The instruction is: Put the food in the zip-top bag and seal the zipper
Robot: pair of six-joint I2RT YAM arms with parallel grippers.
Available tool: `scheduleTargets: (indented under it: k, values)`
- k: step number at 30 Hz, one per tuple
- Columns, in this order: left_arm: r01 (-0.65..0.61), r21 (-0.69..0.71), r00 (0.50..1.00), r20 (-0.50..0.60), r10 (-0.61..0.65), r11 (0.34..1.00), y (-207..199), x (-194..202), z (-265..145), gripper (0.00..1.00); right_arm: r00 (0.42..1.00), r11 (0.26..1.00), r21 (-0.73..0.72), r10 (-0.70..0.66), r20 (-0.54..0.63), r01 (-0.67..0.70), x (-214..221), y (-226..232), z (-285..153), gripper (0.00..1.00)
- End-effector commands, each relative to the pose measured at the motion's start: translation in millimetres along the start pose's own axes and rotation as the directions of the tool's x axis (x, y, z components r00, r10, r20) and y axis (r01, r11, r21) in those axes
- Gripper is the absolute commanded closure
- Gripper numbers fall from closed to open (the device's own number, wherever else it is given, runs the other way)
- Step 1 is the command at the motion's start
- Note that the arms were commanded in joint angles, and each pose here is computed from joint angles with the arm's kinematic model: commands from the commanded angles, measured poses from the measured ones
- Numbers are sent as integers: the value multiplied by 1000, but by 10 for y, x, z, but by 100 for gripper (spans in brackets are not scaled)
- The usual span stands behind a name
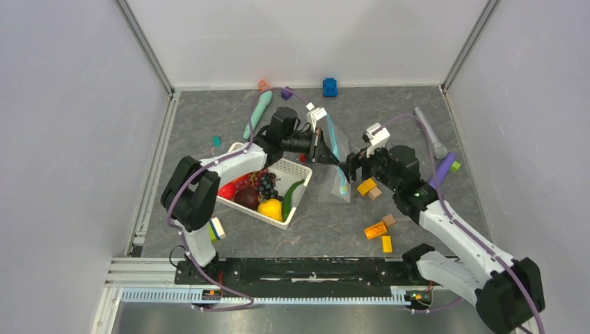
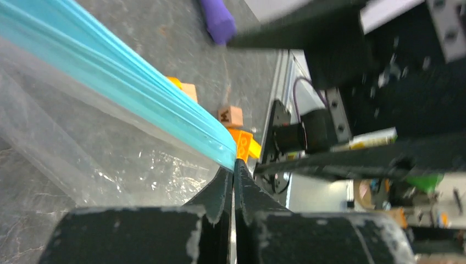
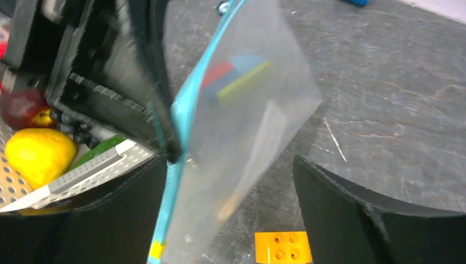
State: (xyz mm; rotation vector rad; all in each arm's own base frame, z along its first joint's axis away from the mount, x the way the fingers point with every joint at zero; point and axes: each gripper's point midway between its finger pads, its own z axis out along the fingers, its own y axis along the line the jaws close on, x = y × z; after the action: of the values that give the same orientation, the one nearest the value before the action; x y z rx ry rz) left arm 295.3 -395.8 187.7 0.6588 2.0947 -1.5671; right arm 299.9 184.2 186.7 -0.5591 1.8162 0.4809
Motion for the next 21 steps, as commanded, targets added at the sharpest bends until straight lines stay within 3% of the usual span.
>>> scheduleTargets:
  k: [1,5,16,21]
  values:
    - [-290,220,953,-20,302,931,-516,153,-238,98,992,984,160,57,114,-75,-343,-212,-289,2]
    - [-329,307,932,-46,360,893,-645,288,-326,98,978,961,246,76,196,-124,-499,-354,-436,2]
    - [-416,224,885,-123,449,881,-596,449,-383,98,967,975,143,137,213,-170,-1101,-211,-179,2]
    - [-428,196,879,-135,457,882,-580,465,-393,98,975,981,71,168,144,-180,-1128,-77,-49,2]
